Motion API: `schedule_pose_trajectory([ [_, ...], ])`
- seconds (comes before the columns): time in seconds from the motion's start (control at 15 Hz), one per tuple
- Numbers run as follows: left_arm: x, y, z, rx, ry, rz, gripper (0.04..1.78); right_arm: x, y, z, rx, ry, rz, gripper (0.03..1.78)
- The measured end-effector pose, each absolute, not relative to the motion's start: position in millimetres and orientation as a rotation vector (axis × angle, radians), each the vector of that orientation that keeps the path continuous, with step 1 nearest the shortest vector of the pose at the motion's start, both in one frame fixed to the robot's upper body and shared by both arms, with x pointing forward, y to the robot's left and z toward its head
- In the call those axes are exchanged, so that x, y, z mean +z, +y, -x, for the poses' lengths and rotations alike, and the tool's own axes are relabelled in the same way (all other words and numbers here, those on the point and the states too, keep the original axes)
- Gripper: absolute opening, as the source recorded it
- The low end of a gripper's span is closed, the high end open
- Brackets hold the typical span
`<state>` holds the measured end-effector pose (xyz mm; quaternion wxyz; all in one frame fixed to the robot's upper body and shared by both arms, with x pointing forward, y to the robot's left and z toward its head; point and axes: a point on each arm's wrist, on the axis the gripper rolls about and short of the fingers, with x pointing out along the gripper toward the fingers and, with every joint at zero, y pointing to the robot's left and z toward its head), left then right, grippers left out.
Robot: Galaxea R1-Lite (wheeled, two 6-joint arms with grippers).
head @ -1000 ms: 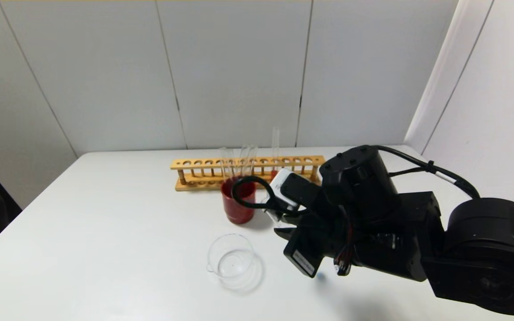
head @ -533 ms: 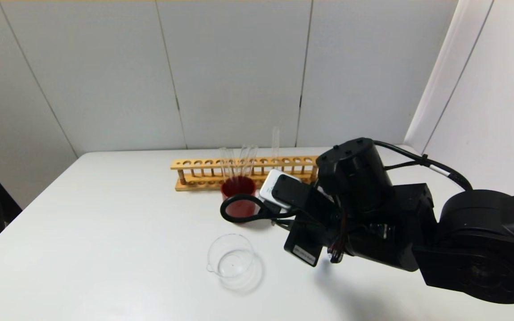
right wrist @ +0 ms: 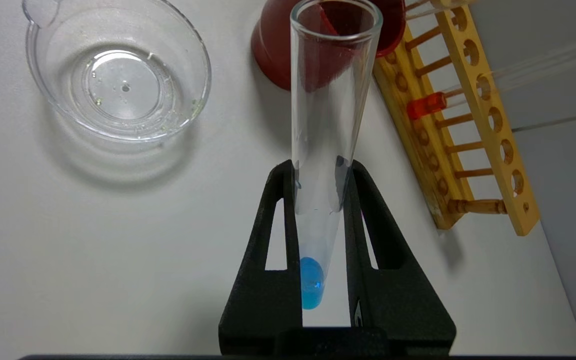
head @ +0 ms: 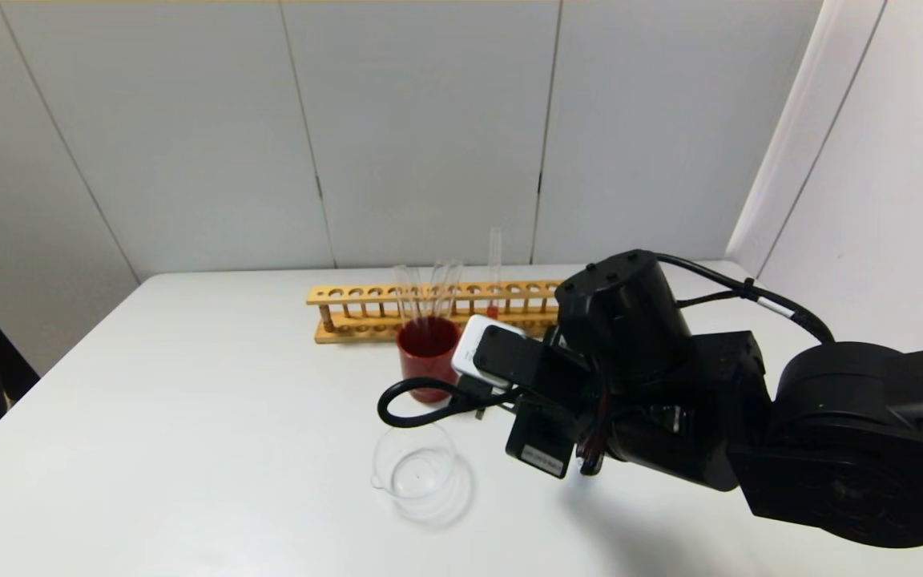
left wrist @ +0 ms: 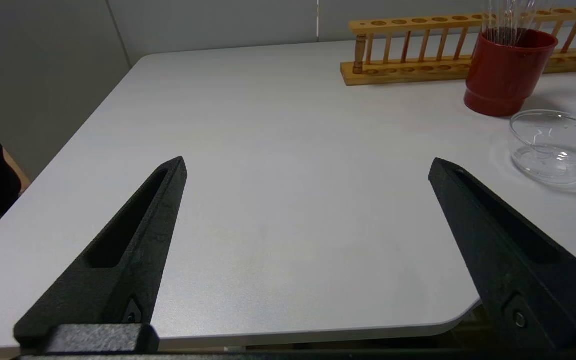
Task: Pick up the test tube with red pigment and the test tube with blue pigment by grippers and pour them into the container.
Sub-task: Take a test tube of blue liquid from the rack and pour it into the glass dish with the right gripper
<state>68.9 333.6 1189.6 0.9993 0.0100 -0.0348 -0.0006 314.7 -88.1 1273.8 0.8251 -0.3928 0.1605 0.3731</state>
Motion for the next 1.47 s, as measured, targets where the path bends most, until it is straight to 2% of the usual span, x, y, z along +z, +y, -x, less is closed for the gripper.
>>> schedule_pose_trajectory([
  [0.27,1190,334,-69,-0.001,-0.069,-0.02,1.71,1270,-86,-313,0.814,0.325,0.924,0.27],
  [0.53,1190,334,-69,0.0,-0.069,-0.02,1.71,1268,-89,-317,0.759,0.302,1.071,0.27],
  [0.93,1190,334,-69,-0.001,-0.07,-0.02,1.71,1267,-80,-315,0.784,0.275,1.116,0.27],
  [1.47,1190,334,-69,-0.001,-0.069,-0.02,1.71,1261,-72,-317,0.784,0.24,1.276,0.27],
])
